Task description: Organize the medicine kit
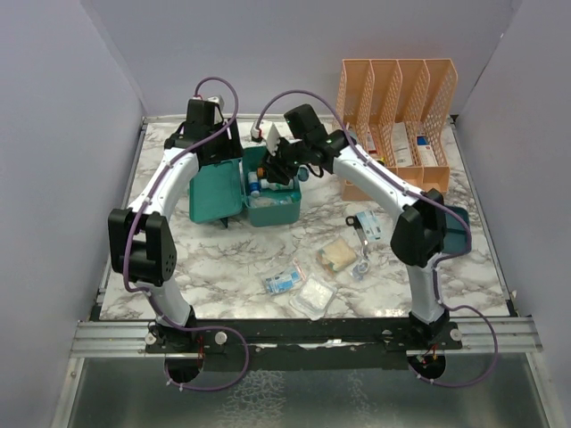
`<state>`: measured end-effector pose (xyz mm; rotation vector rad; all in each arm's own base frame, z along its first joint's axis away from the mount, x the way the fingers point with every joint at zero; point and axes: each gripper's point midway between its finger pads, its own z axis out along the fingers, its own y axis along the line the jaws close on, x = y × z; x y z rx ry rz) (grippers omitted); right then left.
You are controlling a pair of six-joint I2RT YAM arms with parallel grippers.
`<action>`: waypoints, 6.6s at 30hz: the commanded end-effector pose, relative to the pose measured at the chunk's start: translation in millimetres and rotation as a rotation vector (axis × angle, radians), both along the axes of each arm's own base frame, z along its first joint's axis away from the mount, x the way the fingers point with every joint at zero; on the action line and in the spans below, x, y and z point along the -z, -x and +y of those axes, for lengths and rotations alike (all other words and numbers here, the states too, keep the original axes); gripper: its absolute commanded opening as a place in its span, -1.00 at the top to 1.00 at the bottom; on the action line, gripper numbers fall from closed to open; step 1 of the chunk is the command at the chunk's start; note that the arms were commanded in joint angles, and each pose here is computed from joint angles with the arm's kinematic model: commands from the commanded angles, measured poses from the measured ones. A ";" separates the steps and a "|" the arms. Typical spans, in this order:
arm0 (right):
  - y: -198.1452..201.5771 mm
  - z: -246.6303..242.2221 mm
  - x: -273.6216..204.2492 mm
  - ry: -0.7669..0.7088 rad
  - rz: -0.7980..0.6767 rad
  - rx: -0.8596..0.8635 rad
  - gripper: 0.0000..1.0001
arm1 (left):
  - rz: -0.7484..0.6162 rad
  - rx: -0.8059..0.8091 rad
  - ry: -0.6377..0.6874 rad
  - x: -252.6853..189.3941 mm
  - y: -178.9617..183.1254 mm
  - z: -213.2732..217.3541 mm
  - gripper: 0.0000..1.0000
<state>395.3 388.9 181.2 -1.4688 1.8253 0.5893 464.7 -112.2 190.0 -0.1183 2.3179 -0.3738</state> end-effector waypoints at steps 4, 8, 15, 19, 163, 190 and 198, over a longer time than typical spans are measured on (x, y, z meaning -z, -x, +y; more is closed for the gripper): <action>-58.0 -35.5 -57.8 -0.190 -0.151 0.512 0.04 | -0.074 0.038 0.054 -33.7 23.3 -5.7 -0.40; -69.9 -56.6 -50.0 -0.221 -0.062 0.708 -0.01 | -0.034 0.070 0.085 -18.6 35.2 -14.4 -0.41; -68.0 -72.9 -20.2 -0.188 0.094 0.895 -0.01 | 0.021 0.065 0.071 4.9 35.9 -22.1 -0.36; -59.4 -73.7 -14.2 -0.200 0.141 0.904 0.01 | 0.049 0.056 0.042 18.3 30.3 -24.8 -0.29; 152.9 -161.0 84.0 -0.105 0.440 0.837 0.02 | 0.000 0.157 0.232 40.9 74.6 -58.2 0.07; 148.0 -184.8 151.8 0.156 0.405 1.178 0.48 | -0.122 0.060 0.084 23.3 68.7 -24.5 0.04; 137.0 -178.1 120.9 0.056 0.369 1.178 0.84 | -0.171 0.003 0.059 14.8 61.6 -14.6 0.04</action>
